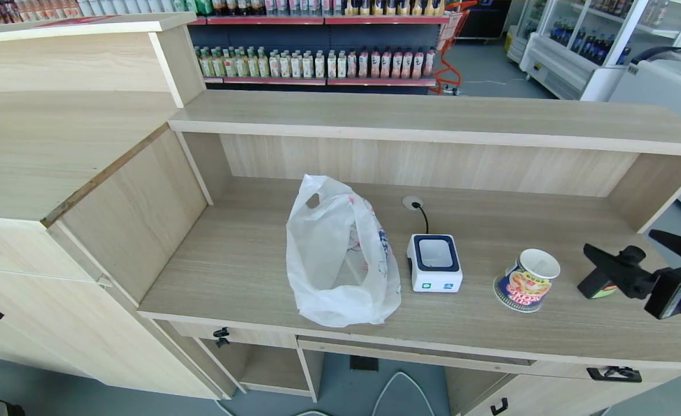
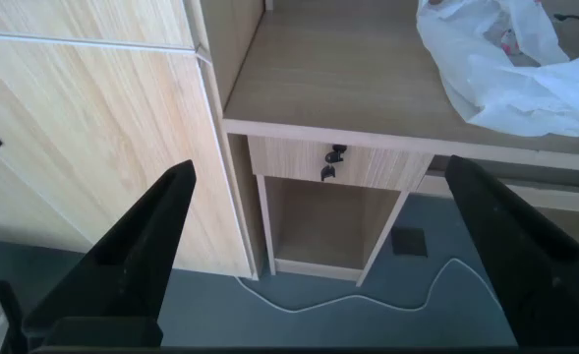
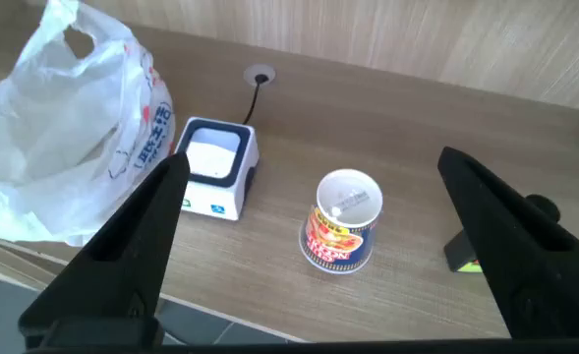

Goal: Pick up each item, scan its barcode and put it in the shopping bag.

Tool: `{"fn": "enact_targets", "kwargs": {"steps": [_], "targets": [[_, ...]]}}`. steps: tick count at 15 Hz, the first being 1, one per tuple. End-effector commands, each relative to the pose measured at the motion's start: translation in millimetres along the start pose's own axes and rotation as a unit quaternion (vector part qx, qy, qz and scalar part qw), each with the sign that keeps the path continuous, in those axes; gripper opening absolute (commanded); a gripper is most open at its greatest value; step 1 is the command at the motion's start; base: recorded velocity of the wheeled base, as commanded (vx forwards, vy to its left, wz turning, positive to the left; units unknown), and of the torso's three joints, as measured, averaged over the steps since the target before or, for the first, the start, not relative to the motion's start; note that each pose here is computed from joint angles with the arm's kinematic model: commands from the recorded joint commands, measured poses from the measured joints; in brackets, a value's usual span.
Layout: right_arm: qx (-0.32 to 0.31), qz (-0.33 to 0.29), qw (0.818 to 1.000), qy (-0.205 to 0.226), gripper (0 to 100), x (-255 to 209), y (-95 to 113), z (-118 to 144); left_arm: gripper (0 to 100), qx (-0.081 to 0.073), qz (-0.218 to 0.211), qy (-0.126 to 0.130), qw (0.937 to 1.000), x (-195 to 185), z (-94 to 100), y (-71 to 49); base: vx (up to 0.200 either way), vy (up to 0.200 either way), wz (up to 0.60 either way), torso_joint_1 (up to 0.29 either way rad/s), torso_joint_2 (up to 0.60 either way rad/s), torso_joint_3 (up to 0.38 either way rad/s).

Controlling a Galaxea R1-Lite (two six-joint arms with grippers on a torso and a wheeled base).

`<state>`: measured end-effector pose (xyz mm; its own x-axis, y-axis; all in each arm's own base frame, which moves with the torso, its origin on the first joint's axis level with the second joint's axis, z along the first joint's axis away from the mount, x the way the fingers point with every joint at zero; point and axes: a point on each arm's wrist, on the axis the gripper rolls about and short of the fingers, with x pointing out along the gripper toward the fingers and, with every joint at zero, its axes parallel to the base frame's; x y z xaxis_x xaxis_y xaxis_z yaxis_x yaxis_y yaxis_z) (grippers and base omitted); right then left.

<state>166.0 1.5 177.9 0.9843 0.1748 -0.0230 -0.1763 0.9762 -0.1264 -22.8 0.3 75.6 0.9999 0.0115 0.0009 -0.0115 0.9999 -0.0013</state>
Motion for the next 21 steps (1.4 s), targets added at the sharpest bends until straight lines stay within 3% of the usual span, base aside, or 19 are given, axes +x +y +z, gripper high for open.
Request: {"fn": "enact_targets", "kwargs": {"steps": [1,5,12,21], "targets": [[0.016,0.007,0.996,0.093,100,36,-11,-45,100,0.0,0.0,0.0,1.0,0,0.0,0.0,0.0,0.0,0.0,0.0,0.0,0.0],[0.013,-0.011,0.993,0.119,100,53,-21,-79,100,0.0,0.0,0.0,1.0,0,0.0,0.0,0.0,0.0,0.0,0.0,0.0,0.0],[0.027,0.004,0.985,0.173,100,58,-20,-106,100,0.0,0.0,0.0,1.0,0,0.1,0.0,0.0,0.0,0.0,0.0,0.0,0.0],[0.005,0.049,0.985,0.164,100,93,-22,-154,100,0.0,0.0,0.0,1.0,0,0.0,0.0,0.0,0.0,0.0,0.0,0.0,0.0]]}}
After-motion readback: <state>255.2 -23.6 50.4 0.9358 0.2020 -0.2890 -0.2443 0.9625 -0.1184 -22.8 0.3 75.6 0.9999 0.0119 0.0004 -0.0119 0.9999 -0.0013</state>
